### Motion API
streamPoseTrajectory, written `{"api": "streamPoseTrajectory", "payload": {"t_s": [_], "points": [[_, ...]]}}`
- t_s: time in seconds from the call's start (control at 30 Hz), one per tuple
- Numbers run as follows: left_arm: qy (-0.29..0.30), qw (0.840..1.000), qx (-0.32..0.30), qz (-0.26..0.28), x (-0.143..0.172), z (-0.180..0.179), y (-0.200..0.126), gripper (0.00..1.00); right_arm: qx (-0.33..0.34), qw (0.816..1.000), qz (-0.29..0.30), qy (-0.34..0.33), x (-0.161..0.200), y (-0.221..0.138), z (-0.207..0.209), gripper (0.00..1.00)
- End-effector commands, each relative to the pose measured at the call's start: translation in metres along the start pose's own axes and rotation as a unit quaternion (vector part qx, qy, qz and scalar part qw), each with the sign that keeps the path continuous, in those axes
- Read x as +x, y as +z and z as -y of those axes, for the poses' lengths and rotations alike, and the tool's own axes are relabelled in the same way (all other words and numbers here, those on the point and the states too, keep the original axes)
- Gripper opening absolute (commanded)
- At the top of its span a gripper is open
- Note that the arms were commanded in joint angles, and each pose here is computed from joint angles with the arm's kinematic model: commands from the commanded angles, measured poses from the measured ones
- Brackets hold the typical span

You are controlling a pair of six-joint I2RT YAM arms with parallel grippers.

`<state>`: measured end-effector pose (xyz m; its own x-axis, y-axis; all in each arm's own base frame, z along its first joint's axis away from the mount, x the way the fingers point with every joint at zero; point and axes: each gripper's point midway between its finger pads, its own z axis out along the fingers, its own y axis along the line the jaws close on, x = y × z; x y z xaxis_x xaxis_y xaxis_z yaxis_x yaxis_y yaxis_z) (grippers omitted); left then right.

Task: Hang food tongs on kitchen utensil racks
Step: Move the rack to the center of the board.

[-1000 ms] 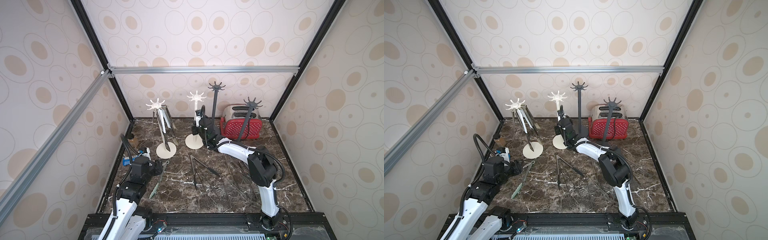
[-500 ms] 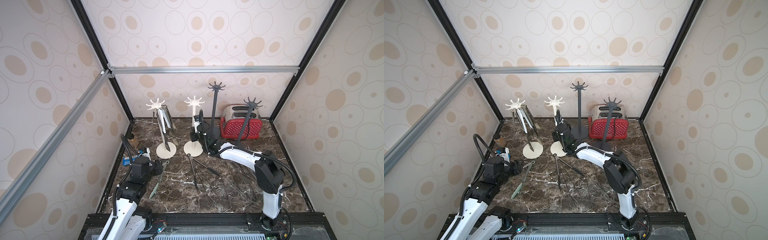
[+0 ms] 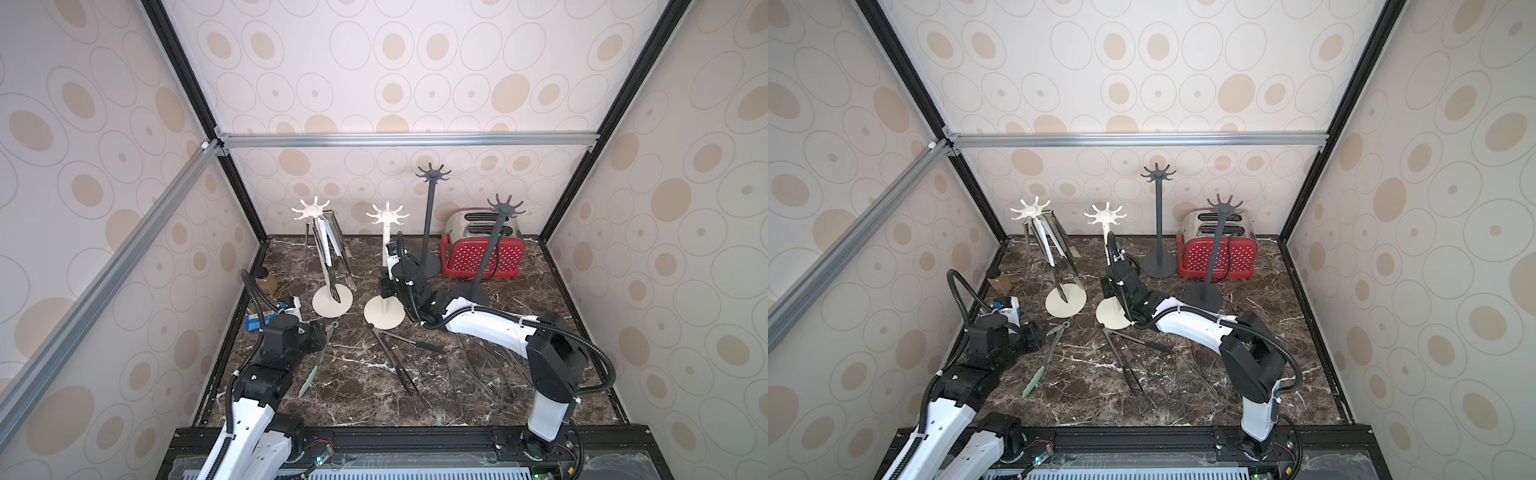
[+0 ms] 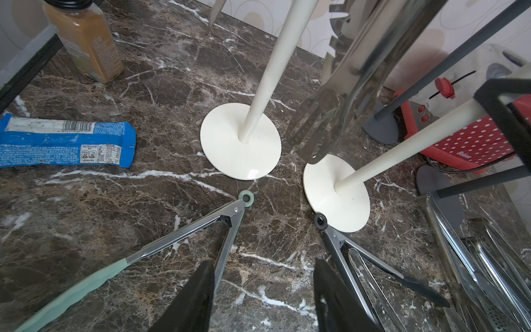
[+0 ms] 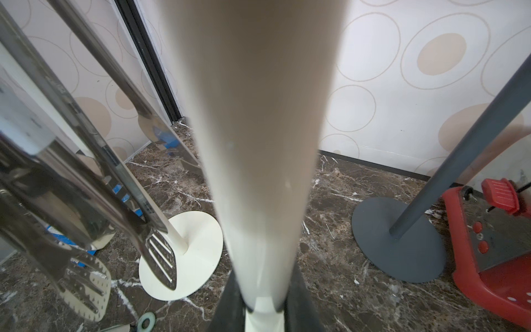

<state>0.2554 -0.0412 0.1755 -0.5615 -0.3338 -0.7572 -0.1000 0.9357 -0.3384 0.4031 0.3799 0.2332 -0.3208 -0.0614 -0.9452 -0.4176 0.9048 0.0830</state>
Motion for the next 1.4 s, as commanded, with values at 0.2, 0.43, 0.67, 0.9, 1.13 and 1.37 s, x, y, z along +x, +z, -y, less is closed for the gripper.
{"api": "streamPoseTrajectory", "payload": {"t_s": [0.2,0.43,0.67,0.9,1.13,1.37], "points": [[-0.01,1.0,-0.003,0.0,0.002,-0.002,0.0,0.56,0.014,1.0,0.006,0.012,0.02,0.008,0.0,0.0],[-0.01,1.0,-0.007,-0.005,0.003,-0.003,0.003,0.56,0.022,0.999,0.019,0.015,0.025,0.02,0.0,0.0],[-0.011,1.0,-0.008,-0.008,0.005,-0.004,0.006,0.56,0.022,0.999,0.03,0.018,0.031,0.019,0.002,0.0],[-0.012,1.0,-0.008,-0.007,0.006,-0.005,0.006,0.55,0.01,0.998,0.065,0.009,0.015,0.009,-0.002,0.0],[-0.012,1.0,-0.011,-0.006,0.008,-0.007,0.006,0.55,-0.003,0.991,0.129,-0.029,-0.012,-0.006,-0.016,0.0],[-0.012,1.0,-0.013,-0.005,0.009,-0.008,0.007,0.55,-0.003,0.982,0.188,-0.036,-0.036,-0.014,-0.018,0.0]]}}
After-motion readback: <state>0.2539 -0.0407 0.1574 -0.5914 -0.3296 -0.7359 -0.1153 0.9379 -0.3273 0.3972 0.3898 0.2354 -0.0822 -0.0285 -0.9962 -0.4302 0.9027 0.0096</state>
